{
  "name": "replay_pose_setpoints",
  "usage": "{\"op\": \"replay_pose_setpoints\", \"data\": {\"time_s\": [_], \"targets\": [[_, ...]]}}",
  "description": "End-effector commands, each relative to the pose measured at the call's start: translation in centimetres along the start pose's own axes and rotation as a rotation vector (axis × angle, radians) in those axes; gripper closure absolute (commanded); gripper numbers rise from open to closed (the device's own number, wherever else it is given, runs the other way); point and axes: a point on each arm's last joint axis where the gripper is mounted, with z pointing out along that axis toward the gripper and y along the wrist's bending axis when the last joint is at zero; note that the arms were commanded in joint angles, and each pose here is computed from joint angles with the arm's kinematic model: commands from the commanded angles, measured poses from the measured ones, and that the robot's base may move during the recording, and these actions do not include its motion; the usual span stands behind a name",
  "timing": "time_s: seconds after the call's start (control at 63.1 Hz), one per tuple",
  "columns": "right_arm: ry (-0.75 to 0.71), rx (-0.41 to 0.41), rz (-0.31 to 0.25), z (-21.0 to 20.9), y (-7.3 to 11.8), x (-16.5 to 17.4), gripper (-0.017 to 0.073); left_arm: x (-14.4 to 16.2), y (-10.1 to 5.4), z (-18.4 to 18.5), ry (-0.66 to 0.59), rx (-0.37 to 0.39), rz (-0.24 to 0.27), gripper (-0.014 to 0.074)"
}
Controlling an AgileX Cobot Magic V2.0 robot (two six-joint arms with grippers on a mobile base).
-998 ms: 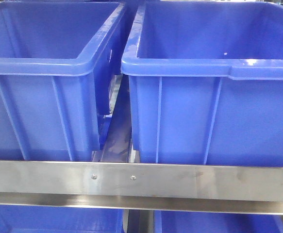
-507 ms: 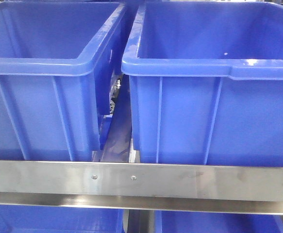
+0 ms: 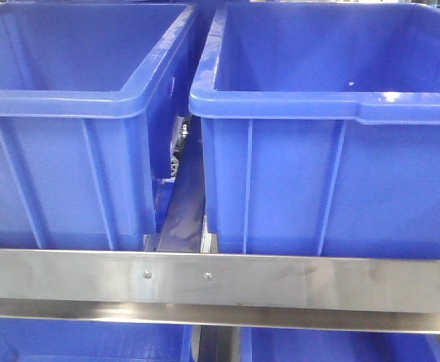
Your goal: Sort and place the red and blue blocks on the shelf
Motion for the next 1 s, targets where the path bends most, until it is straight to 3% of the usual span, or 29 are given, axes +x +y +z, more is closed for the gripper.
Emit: {"op": "replay_pose_setpoints", "data": {"time_s": [0.0, 0.396, 0.982], "targets": [[-0.111, -0.004, -0.018, -0.2, 0.1, -0.9, 0.0503, -1.2, -0.3, -0.1, -0.095, 0.035, 0.000, 0.0452], [-0.111, -0.004, -0.018, -0.2, 0.1, -0.9, 0.0503, -0.4, -0.2, -0.4, -0.127, 0.031, 0.063, 0.0452], [-0.111, -0.004, -0.018, -0.2, 0.1, -0.9, 0.0503, 2.0, -0.3, 0.2, -0.145, 0.069, 0.055, 0.0452]]}}
